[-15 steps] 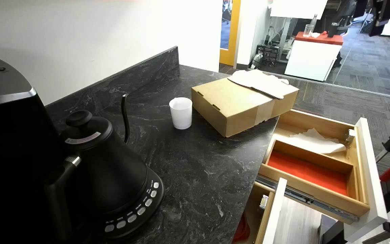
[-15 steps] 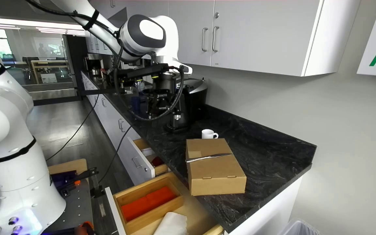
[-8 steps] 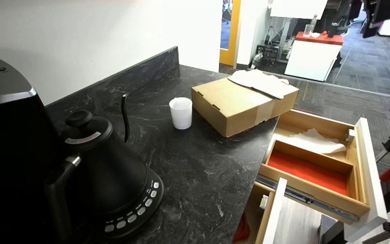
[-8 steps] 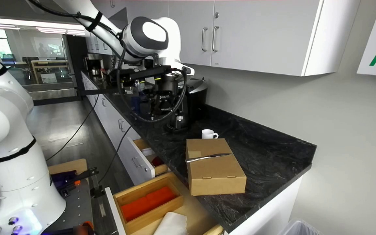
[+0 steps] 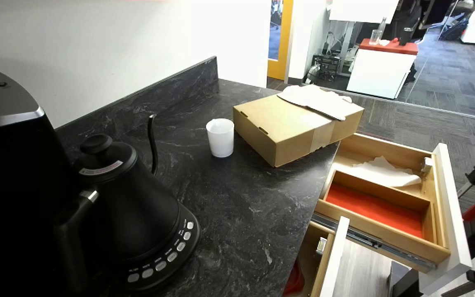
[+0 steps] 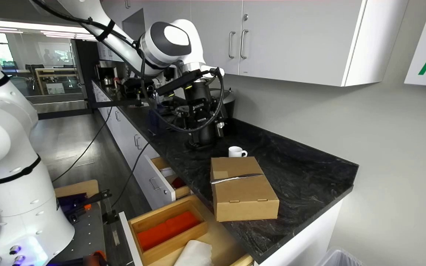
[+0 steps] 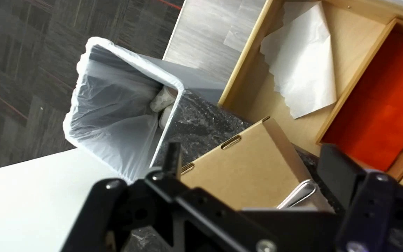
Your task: Put the knife into drawer
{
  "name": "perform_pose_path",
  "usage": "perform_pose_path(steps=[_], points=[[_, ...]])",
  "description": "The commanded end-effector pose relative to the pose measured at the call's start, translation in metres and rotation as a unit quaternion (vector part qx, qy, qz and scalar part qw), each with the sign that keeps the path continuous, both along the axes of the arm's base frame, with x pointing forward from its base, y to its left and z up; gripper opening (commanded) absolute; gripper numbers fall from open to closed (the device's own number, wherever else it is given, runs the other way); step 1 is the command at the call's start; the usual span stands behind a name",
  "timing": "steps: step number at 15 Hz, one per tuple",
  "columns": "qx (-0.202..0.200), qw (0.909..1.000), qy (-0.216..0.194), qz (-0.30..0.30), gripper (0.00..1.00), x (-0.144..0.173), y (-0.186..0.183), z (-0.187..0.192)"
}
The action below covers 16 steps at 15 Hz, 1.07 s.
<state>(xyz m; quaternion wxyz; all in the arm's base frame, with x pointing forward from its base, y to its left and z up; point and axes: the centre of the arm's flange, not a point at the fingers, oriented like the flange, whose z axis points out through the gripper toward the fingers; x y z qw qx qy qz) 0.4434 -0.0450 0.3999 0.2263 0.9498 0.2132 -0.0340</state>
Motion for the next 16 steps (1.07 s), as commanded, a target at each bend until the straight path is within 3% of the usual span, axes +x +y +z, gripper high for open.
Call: perform_pose_path(steps=[1,4,5,11,13,16], points=[[-0.01,0.999,-0.041,-0.018,1.0,0.004,-0.003,-0.008],[0.034,0.9968,-0.044,-0.058,1.0,0.004,-0.008,-0.011],[0.013,0.9989,-0.03,-0.034,1.0,0.006,-0.002,-0.007],[0.026,0.9979,-0.022,-0.055,1.0,-0.005,-0.006,-0.008],[0.025,0.9981,-0.027,-0.049,1.0,0.005,-0.005,-0.009],[0.085,0.9954,-0.038,0.023,1.0,0.038,0.007,-0.018]])
